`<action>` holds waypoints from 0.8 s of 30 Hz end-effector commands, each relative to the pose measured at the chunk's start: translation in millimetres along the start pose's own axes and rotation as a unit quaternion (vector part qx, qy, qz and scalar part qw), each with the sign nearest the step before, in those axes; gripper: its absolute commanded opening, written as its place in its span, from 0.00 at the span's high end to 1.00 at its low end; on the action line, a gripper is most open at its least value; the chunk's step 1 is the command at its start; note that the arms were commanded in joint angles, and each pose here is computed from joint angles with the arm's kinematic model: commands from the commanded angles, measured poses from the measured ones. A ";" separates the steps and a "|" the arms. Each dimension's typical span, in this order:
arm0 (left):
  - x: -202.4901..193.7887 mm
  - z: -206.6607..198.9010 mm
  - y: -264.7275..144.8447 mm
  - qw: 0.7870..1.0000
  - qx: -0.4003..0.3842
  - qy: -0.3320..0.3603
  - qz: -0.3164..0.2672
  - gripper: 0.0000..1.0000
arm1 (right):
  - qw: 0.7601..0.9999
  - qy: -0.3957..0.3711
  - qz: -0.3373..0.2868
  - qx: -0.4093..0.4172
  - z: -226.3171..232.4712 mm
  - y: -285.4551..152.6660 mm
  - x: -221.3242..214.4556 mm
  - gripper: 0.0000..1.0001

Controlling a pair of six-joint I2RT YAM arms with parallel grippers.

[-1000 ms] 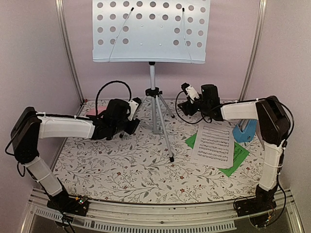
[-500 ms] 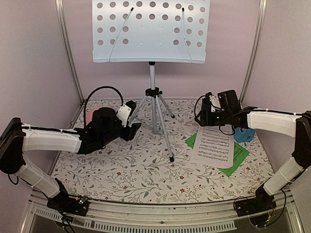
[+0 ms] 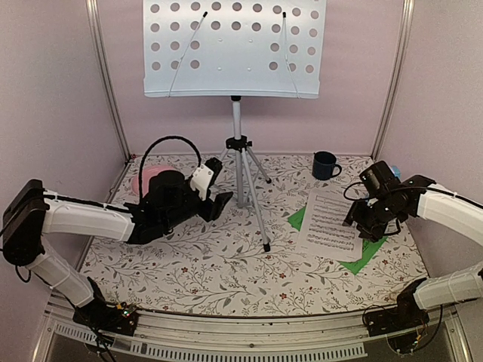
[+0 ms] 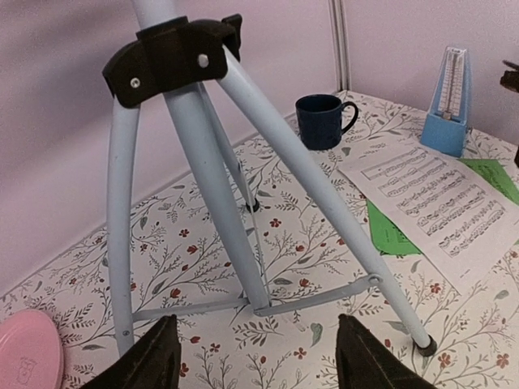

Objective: Set up the instrument practice props

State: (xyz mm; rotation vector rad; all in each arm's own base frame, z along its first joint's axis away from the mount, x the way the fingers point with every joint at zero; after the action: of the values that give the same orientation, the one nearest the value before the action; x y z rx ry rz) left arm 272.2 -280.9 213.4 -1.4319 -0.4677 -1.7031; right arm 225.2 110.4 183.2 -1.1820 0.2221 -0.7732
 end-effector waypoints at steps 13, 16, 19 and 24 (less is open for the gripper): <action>23.9 1.6 -4.9 0.998 0.008 0.002 -0.056 0.33 | 0.978 0.169 0.049 -0.112 -66.5 39.8 -36.3 0.47; 22.0 0.7 -2.2 0.998 0.008 0.005 -0.054 0.33 | 0.976 0.176 0.050 -0.121 -71.6 46.3 -36.4 0.51; 19.5 -0.7 0.8 0.999 0.006 0.008 -0.050 0.33 | 0.975 0.180 0.039 -0.125 -71.9 48.2 -32.8 0.53; 18.3 -2.0 2.8 0.999 0.003 0.011 -0.048 0.33 | 0.974 0.189 0.023 -0.124 -72.5 49.6 -27.2 0.58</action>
State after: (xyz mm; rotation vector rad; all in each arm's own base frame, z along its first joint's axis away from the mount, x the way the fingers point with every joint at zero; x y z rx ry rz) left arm 273.7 -283.0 225.2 -1.4079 -0.5265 -1.7567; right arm 182.1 86.6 106.9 -1.2571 0.6730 -0.8855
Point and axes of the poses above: each gripper's point midway between its finger pads, its own y axis out along the fingers, its own z axis along the line the jaws close on, x = y × z, the point moved 7 cm from there along -y, back along the fingers, and after that the axes turned 7 degrees about y, right-handed, at the moved point
